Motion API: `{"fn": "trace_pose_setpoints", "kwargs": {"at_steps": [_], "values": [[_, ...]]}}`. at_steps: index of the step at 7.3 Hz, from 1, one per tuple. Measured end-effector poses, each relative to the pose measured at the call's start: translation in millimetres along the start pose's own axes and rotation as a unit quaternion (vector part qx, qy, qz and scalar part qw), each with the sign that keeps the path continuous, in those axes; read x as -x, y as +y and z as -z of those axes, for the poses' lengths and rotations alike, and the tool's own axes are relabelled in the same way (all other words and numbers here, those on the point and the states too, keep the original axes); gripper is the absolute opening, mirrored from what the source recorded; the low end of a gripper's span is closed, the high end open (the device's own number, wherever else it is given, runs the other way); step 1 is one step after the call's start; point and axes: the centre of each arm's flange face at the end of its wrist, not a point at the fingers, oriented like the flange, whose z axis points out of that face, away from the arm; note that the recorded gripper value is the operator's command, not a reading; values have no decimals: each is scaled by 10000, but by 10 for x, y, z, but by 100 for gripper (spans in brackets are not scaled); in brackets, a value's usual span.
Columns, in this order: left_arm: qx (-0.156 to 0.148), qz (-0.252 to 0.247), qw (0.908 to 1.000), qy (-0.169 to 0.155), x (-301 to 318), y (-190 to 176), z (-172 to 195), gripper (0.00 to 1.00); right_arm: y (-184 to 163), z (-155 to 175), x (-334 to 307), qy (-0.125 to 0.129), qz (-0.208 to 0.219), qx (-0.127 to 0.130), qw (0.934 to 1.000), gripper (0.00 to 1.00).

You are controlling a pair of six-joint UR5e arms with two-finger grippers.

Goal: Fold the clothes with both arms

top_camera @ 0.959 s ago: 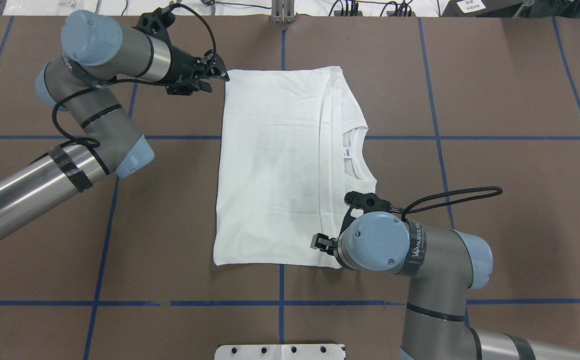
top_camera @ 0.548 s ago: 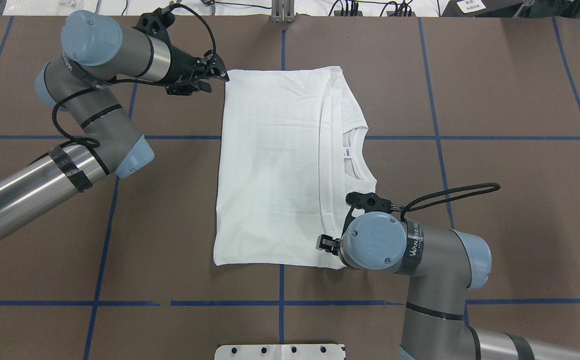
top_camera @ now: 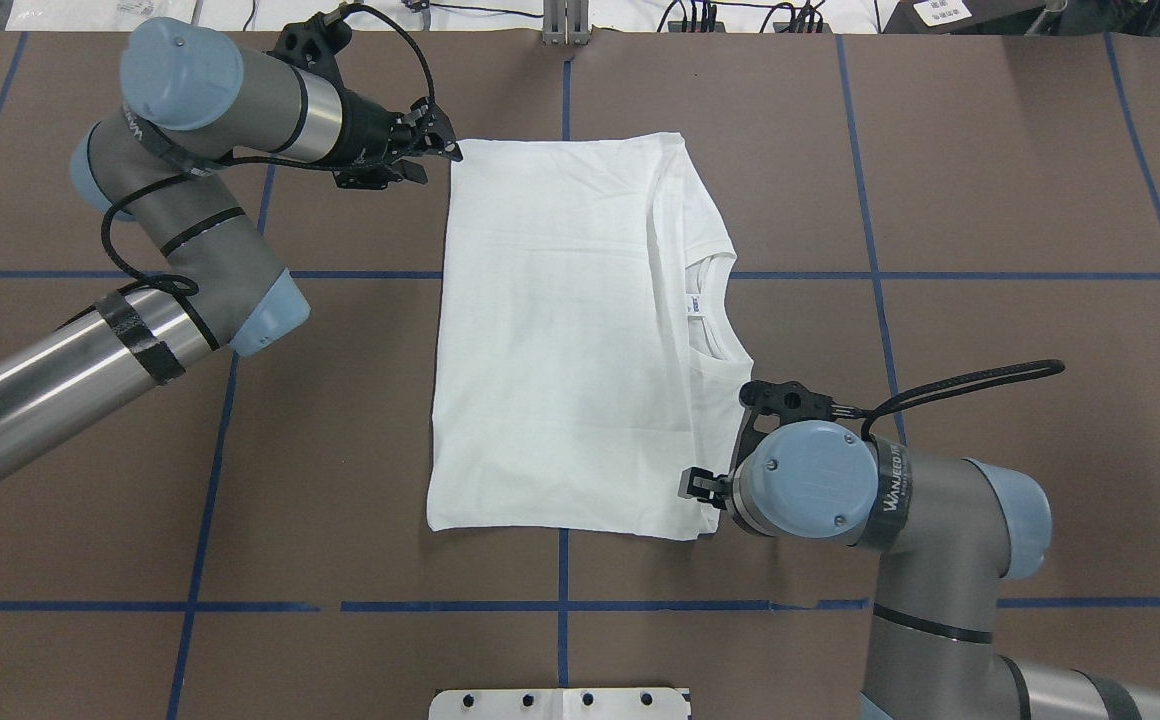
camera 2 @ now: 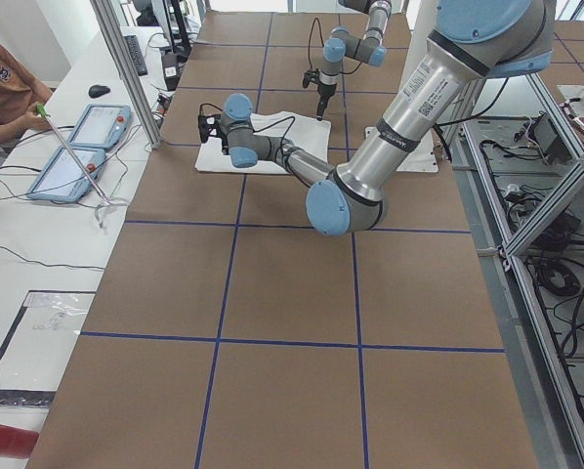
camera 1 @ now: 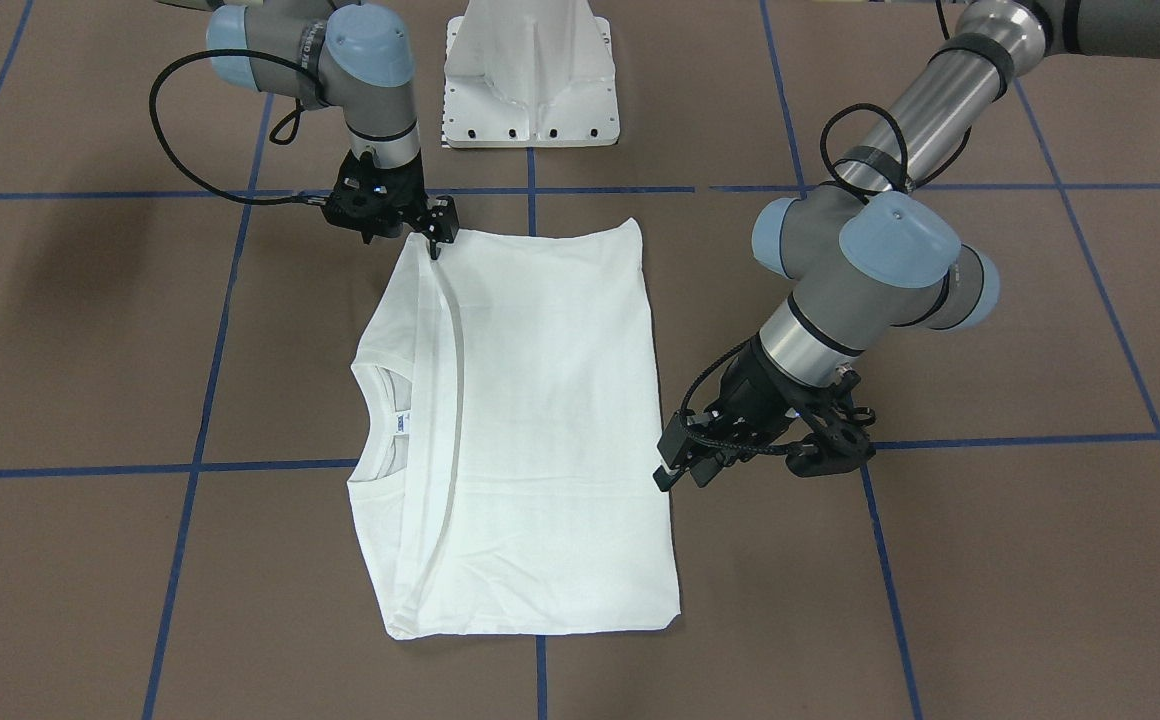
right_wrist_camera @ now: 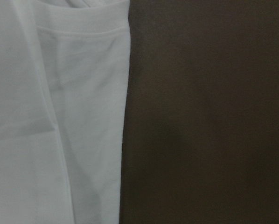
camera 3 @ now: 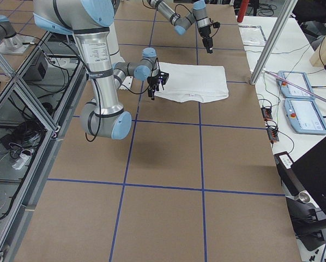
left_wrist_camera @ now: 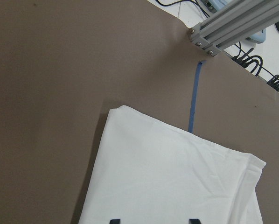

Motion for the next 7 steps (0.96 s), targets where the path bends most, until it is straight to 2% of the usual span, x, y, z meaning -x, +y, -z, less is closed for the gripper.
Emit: {"fn": "trace_pose_setpoints", "kwargs": {"at_steps": [2, 3, 4, 5, 6, 7], "values": [[1, 1, 10000, 22, -23, 5, 14, 58, 26, 111, -110, -60, -14, 5, 10000, 100], [1, -2, 10000, 37, -40, 8, 23, 58, 53, 174, -28, -161, -177, -5, 9997, 100], [0, -6, 10000, 52, -53, 12, 33, 58, 87, 235, 83, -310, -618, -52, 9976, 100], [0, -7, 10000, 57, -56, 14, 37, 58, 110, 285, 182, -536, -1280, -94, 9903, 100], [-2, -5, 10000, 55, -52, 11, 39, 58, 120, 287, 249, -750, -1934, -74, 9782, 100], [-4, -4, 10000, 54, -48, 8, 42, 58, 126, 225, 275, -822, -2424, -67, 9667, 99]]}}
